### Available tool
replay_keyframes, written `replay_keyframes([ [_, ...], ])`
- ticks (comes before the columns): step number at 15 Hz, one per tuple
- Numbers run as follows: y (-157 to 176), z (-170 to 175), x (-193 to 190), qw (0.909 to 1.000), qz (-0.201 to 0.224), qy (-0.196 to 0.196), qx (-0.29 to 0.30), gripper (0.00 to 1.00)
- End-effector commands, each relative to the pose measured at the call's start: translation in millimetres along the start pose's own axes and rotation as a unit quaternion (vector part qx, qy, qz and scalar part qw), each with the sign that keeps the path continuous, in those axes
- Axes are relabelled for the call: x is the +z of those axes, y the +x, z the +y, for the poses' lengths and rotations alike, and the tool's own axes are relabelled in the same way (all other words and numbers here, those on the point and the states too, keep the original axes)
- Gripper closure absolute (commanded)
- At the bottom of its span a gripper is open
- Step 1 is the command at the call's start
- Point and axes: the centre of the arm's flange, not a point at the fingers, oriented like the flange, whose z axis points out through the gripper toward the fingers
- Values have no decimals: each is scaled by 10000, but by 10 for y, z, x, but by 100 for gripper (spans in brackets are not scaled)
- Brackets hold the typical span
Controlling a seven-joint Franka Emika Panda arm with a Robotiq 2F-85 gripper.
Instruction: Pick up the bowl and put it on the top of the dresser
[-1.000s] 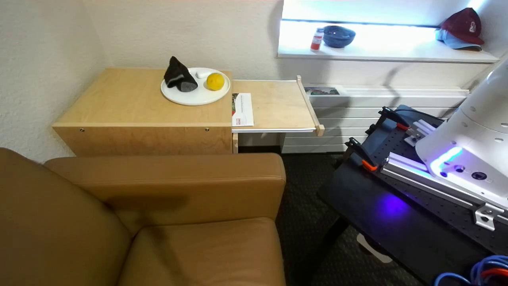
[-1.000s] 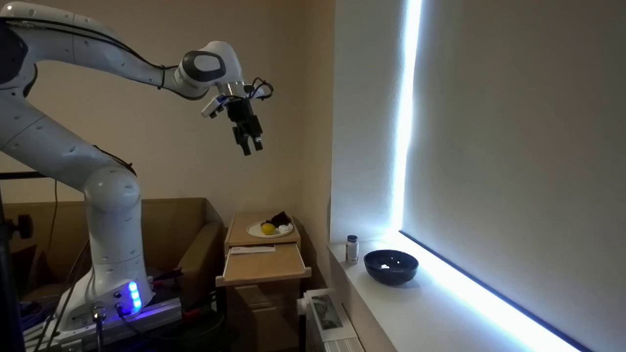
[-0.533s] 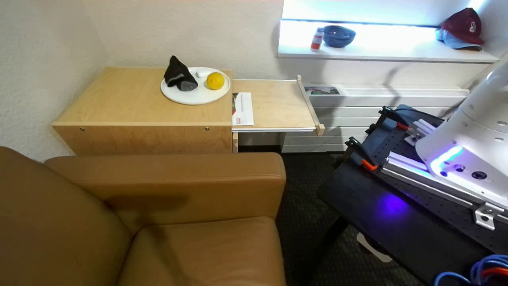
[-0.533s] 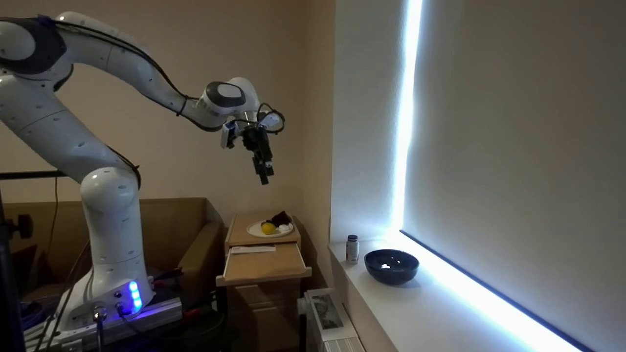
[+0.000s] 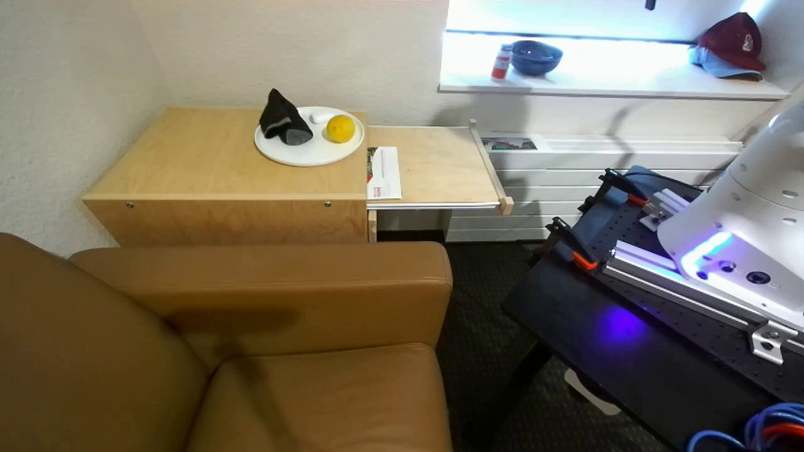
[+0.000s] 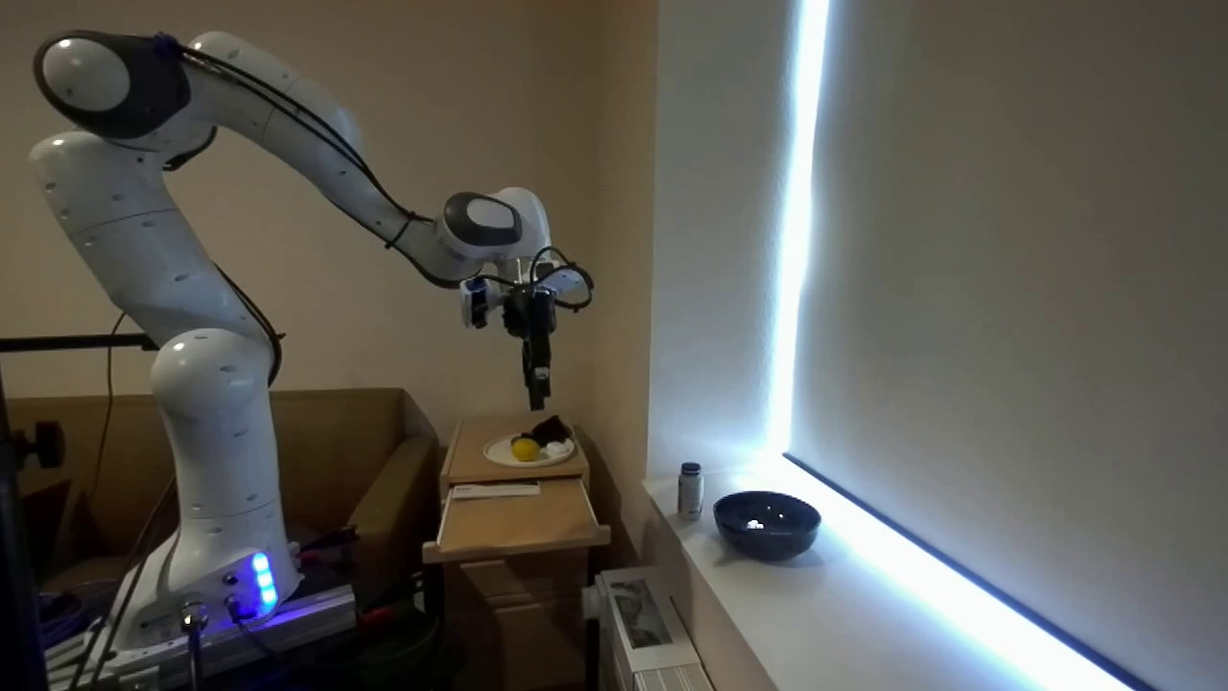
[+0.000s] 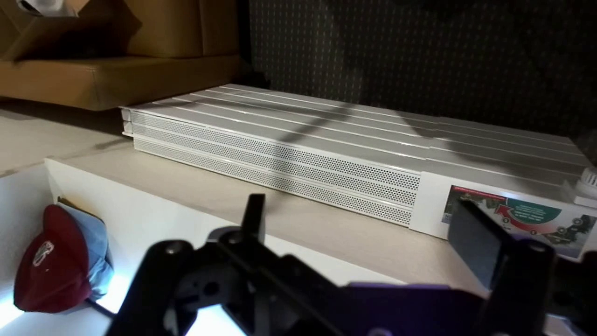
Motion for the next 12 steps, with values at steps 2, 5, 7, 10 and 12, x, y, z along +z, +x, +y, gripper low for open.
replay_keyframes([
  [2,518,-92,48,9946,-667,108,786,0],
  [5,1036,158,159,9840,-1076,376,1366,0],
  [7,1376,297,294,9736,-1239,518,1846,0],
  [10,1161,310,361,9721,-1156,585,1956,0],
  [12,1372,289,452,9660,-1326,563,2146,0],
])
